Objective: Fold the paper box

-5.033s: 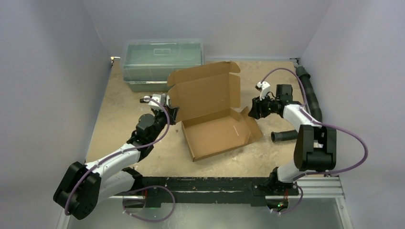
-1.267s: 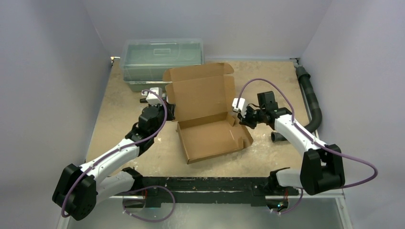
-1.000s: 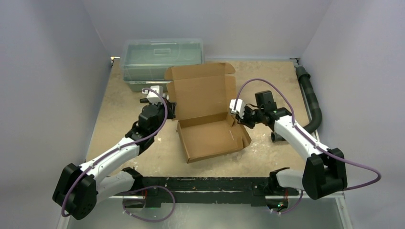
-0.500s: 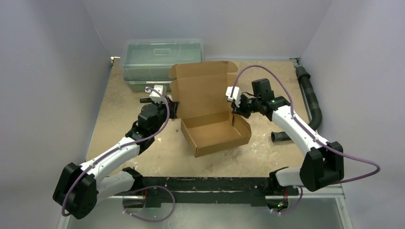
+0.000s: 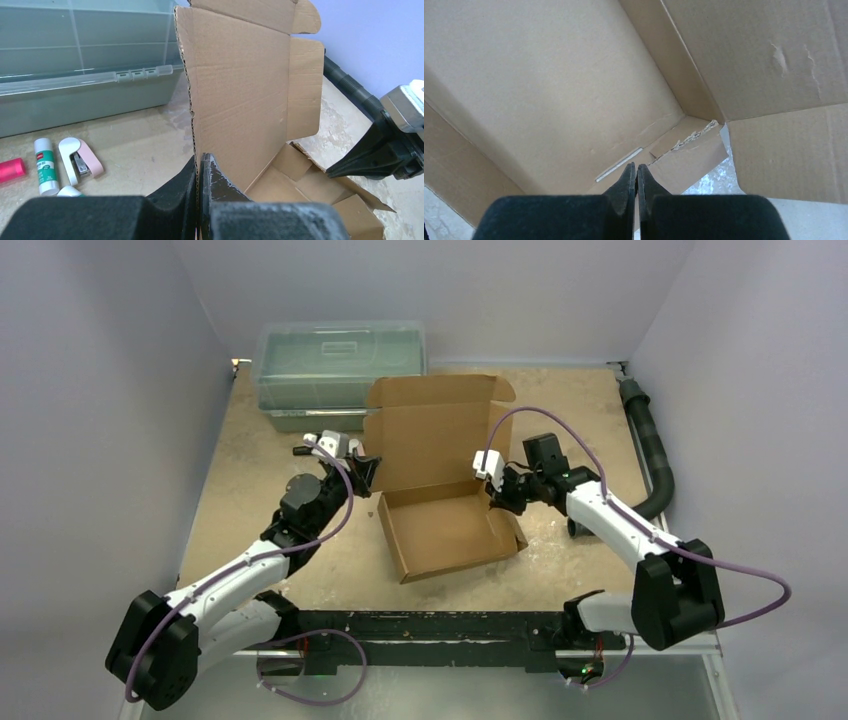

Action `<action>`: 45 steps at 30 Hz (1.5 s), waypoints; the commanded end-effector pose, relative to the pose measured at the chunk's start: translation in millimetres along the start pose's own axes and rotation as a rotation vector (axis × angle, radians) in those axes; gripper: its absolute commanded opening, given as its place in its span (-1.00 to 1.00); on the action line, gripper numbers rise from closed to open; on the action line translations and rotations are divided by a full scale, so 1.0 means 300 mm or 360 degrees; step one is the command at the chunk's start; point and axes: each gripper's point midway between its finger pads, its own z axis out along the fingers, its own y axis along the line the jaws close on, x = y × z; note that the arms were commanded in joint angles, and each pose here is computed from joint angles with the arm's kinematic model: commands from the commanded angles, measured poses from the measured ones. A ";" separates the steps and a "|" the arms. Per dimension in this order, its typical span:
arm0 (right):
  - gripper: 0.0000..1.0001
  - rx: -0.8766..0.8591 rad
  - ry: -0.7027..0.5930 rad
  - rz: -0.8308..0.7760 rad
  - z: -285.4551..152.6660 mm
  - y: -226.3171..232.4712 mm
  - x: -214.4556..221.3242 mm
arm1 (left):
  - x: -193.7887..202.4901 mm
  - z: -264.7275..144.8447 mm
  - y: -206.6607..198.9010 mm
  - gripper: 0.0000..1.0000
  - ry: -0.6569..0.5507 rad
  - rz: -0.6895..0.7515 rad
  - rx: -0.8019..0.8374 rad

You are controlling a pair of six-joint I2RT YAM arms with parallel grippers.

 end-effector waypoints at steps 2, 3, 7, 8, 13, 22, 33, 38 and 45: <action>-1.00 -0.0031 -0.0081 0.0004 0.002 0.021 -0.034 | -0.044 -0.007 -0.080 -1.00 -0.0130 0.0059 0.0195; -1.00 -0.0044 -0.0088 0.0013 0.003 0.025 -0.038 | -0.044 -0.009 -0.087 -1.00 -0.0133 0.0071 0.0208; -1.00 -0.0075 -0.0120 0.0046 0.003 0.032 -0.058 | -0.068 -0.015 -0.110 -1.00 -0.0174 0.0161 0.0246; -1.00 -0.0083 -0.0148 0.0050 -0.001 0.032 -0.075 | -0.078 -0.017 -0.113 -1.00 -0.0189 0.0185 0.0248; -1.00 -0.0051 -0.0239 0.0066 -0.028 -0.001 -0.157 | -0.115 -0.014 -0.129 -1.00 -0.0247 0.0286 0.0266; -1.00 0.0255 -0.0245 0.0013 -0.062 -0.175 -0.240 | -0.215 0.023 -0.129 -1.00 -0.0405 0.0368 0.0206; -1.00 0.0131 -0.0168 -0.0027 0.004 -0.078 -0.107 | -0.148 0.016 -0.140 -1.00 -0.0378 0.0392 0.0262; -0.96 -0.0004 -0.0138 0.0053 0.036 -0.033 -0.078 | -0.100 -0.011 -0.146 -1.00 -0.0343 0.0406 0.0313; -0.44 -0.0051 -0.0394 0.0189 -0.133 -0.057 -0.151 | -0.090 -0.018 -0.146 -1.00 -0.0306 0.0496 0.0328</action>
